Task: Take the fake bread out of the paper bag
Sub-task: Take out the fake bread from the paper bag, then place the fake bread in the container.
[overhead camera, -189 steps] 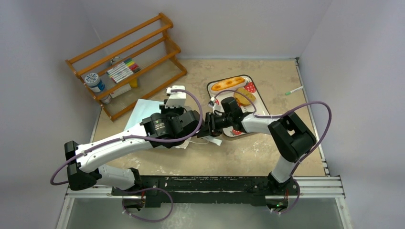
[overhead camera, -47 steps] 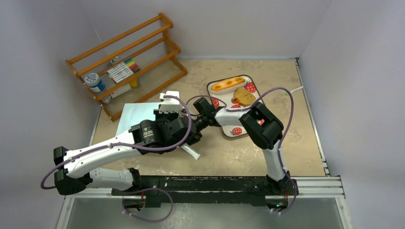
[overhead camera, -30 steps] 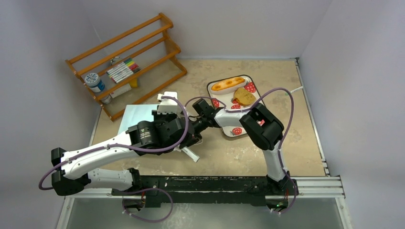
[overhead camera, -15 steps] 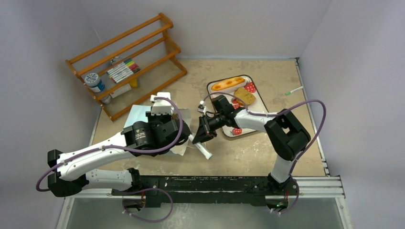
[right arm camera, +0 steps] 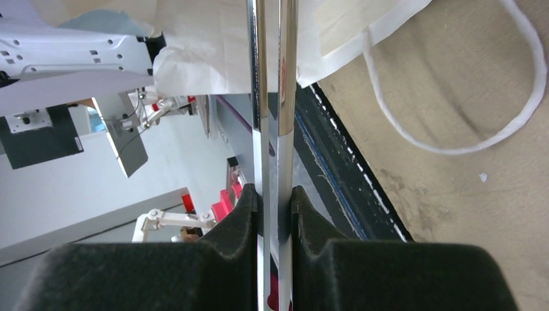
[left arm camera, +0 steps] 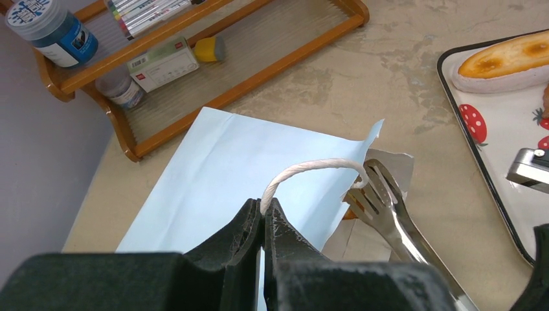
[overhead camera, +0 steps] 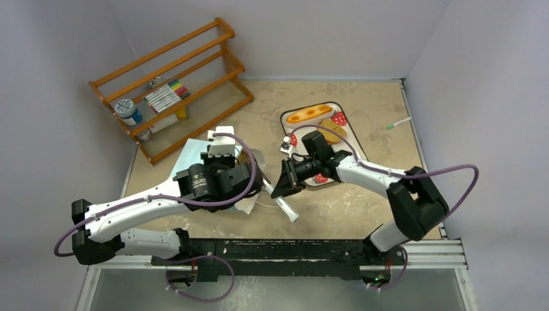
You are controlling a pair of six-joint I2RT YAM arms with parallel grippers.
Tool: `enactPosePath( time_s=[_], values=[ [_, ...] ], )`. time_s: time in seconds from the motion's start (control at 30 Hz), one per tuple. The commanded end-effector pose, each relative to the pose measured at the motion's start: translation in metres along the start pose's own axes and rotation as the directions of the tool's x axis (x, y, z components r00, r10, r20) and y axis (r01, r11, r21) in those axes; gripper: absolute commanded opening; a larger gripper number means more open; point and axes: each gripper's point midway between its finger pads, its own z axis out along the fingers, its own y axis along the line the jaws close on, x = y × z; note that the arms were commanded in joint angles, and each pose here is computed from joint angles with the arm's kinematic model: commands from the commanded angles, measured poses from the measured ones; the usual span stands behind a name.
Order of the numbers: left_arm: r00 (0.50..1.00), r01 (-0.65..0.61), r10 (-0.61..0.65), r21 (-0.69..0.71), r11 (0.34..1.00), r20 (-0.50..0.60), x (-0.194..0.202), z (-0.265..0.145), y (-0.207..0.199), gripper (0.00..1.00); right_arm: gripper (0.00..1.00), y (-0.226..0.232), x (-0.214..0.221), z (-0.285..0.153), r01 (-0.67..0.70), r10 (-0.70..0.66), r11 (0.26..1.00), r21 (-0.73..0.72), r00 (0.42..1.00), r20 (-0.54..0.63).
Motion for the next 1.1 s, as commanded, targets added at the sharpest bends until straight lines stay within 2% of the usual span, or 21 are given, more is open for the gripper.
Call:
enactPosePath(
  time_s=[0.0, 0.3, 0.67, 0.87, 1.07],
  values=[
    [0.995, 0.079, -0.076, -0.038, 0.996, 0.064, -0.020, -0.001, 0.005, 0.00, 0.00, 0.017, 0.012, -0.016, 0.073, -0.073, 0.997, -0.025, 0.997, 0.017],
    [0.993, 0.088, -0.080, -0.095, 0.992, 0.088, -0.019, 0.002, 0.006, 0.00, 0.00, 0.017, 0.038, -0.042, 0.083, -0.083, 0.997, 0.009, 0.994, 0.064],
    [0.989, 0.120, -0.108, -0.125, 0.985, 0.098, -0.017, 0.001, 0.028, 0.00, 0.00, 0.026, 0.045, -0.075, 0.065, -0.086, 0.993, 0.101, 0.971, 0.223],
    [0.994, 0.097, -0.088, -0.143, 0.985, 0.072, -0.016, 0.008, 0.035, 0.00, 0.00, 0.040, 0.036, -0.094, 0.017, -0.058, 0.993, 0.119, 0.933, 0.354],
    [0.996, 0.093, -0.090, -0.134, 0.987, 0.024, -0.014, 0.017, 0.041, 0.00, 0.00, 0.042, 0.006, -0.112, -0.036, -0.027, 0.992, 0.123, 0.878, 0.478]
  ],
)
